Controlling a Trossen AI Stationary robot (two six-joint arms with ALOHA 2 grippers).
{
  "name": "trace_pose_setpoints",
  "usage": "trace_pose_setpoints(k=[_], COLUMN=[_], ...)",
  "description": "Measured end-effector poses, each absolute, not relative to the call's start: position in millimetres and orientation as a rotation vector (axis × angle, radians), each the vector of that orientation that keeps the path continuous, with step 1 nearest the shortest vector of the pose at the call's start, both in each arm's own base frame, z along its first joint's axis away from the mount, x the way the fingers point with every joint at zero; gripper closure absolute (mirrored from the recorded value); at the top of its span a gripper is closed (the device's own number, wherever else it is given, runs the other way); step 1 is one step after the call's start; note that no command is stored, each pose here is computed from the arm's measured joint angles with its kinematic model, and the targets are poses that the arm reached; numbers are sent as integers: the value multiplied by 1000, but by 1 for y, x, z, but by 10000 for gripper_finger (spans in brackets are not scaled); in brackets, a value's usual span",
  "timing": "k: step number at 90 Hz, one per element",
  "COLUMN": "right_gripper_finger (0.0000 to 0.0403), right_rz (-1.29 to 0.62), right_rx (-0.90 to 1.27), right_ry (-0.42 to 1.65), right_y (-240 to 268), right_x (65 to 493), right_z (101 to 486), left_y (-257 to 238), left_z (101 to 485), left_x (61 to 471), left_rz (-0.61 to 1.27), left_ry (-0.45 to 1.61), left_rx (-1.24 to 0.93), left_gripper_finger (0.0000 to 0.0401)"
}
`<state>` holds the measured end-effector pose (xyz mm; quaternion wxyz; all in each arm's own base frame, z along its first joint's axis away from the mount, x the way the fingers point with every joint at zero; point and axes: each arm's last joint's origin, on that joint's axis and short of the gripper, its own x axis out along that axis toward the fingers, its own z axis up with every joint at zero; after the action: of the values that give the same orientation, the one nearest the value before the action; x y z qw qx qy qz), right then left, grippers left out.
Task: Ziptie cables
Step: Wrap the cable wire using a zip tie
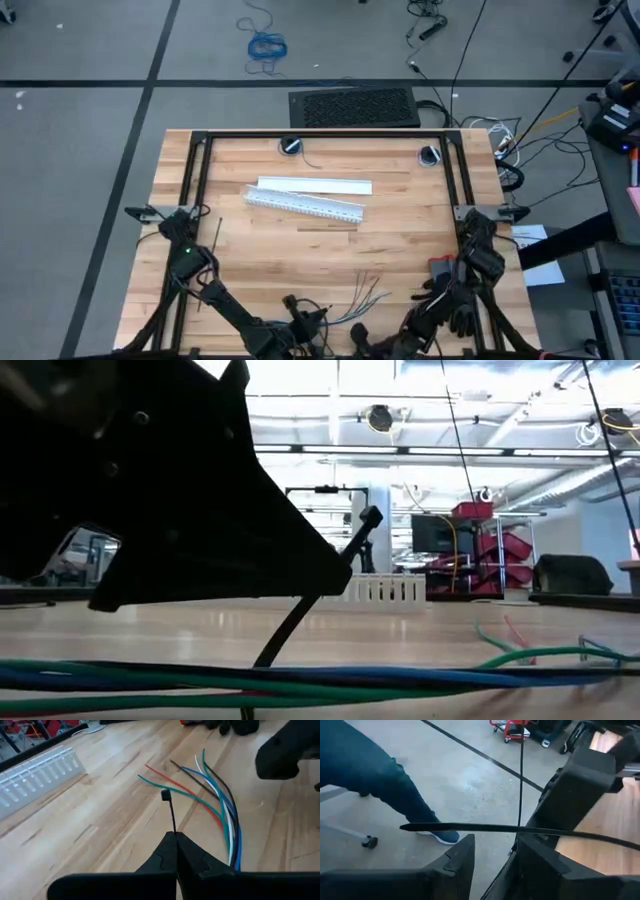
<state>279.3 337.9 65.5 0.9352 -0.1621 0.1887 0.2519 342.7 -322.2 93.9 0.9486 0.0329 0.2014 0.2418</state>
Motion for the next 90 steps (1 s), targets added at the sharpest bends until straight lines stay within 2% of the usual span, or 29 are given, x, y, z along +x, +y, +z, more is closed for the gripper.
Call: trace_pose_setpoints(k=[32,90], right_gripper_finger=[285,287], right_rz=[495,366], right_rx=[-314,-338], right_ry=[338,347], right_y=[336,334], right_x=[286,283], right_z=[70,68], left_y=[-322,-322], left_z=[94,94], left_x=[343,343], left_rz=[492,491], left_ry=[410,411], left_rx=[68,68], left_gripper_finger=[401,401])
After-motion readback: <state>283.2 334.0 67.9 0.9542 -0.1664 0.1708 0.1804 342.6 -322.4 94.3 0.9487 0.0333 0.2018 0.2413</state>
